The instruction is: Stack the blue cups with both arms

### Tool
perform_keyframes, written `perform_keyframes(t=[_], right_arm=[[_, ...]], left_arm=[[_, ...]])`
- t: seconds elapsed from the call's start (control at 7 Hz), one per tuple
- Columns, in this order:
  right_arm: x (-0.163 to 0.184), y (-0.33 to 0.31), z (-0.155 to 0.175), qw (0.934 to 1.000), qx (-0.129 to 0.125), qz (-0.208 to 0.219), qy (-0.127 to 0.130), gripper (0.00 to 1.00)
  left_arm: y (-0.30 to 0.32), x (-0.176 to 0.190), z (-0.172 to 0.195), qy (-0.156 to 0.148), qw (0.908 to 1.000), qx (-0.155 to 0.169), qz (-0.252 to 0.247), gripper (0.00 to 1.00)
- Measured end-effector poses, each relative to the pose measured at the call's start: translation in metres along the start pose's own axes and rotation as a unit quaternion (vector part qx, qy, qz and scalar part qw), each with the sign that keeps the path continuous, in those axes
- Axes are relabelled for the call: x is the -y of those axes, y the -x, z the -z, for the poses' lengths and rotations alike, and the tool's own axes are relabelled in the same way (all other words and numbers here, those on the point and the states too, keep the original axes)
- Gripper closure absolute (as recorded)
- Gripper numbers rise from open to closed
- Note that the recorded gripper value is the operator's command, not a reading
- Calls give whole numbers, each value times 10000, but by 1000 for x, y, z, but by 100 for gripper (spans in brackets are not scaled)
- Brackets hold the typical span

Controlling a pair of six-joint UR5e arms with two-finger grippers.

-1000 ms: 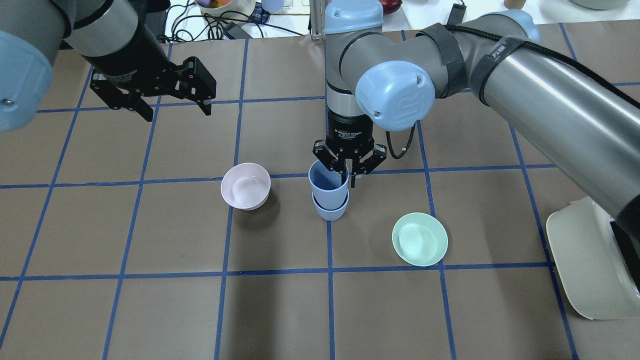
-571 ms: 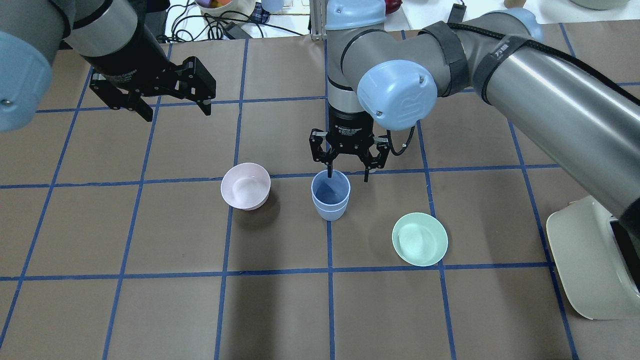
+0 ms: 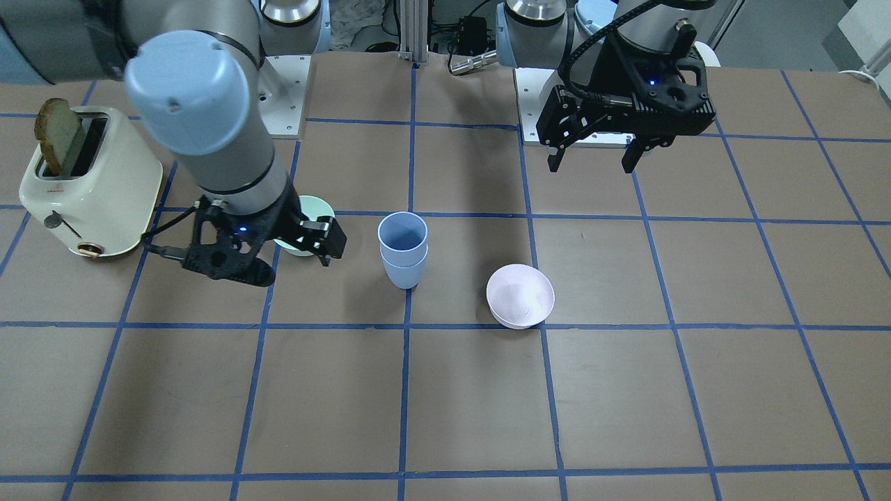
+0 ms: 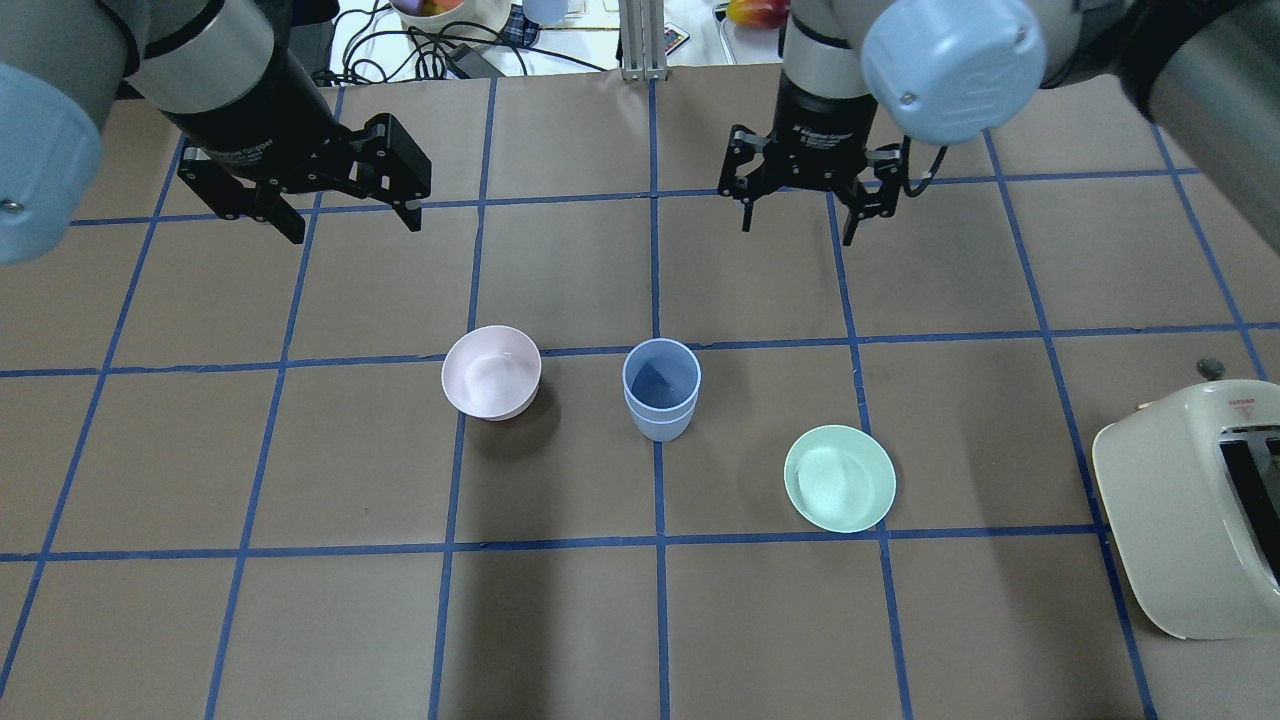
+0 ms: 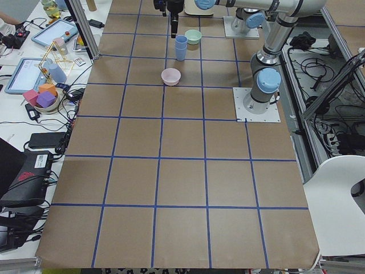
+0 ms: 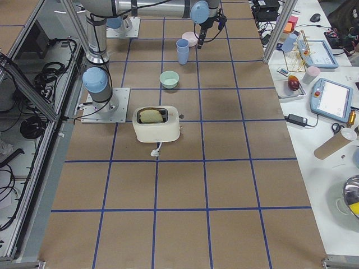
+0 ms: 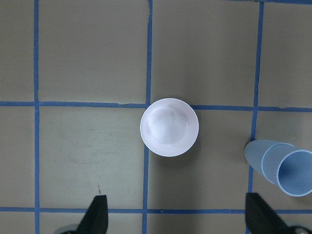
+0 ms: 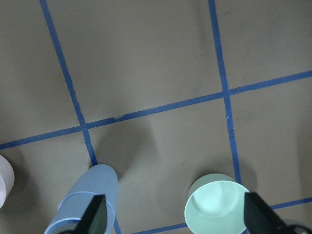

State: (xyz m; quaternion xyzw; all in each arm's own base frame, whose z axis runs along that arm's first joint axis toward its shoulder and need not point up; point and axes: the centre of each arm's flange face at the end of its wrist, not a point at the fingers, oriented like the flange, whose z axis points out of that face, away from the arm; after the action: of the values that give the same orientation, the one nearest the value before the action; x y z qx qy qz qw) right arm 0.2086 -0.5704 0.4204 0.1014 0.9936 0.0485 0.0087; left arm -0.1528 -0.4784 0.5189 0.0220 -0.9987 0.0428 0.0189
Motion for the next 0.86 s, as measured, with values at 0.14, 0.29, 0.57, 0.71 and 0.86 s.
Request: perform_keyframes(t=[0.14,0.29,0.57,0.71,0.86], right_arm=[[6,-22,13,9998,18,174,-86,0],[8,-41,24,9993,20,363,-122,0],[-1,-88,53,9980,30,632,-82,0],[-11,-105,68,9978,45,651,-112,0],[-16,-112,74,9978,48,653,-134,0]], left_arm=[[0,0,0,1,10000,-1,0,0],[0,0,0,2,10000,1,0,0],[0,0,0,3,10000,3,0,0],[0,0,0,2,10000,1,0,0],[0,1,-1,4,10000,-1,0,0]])
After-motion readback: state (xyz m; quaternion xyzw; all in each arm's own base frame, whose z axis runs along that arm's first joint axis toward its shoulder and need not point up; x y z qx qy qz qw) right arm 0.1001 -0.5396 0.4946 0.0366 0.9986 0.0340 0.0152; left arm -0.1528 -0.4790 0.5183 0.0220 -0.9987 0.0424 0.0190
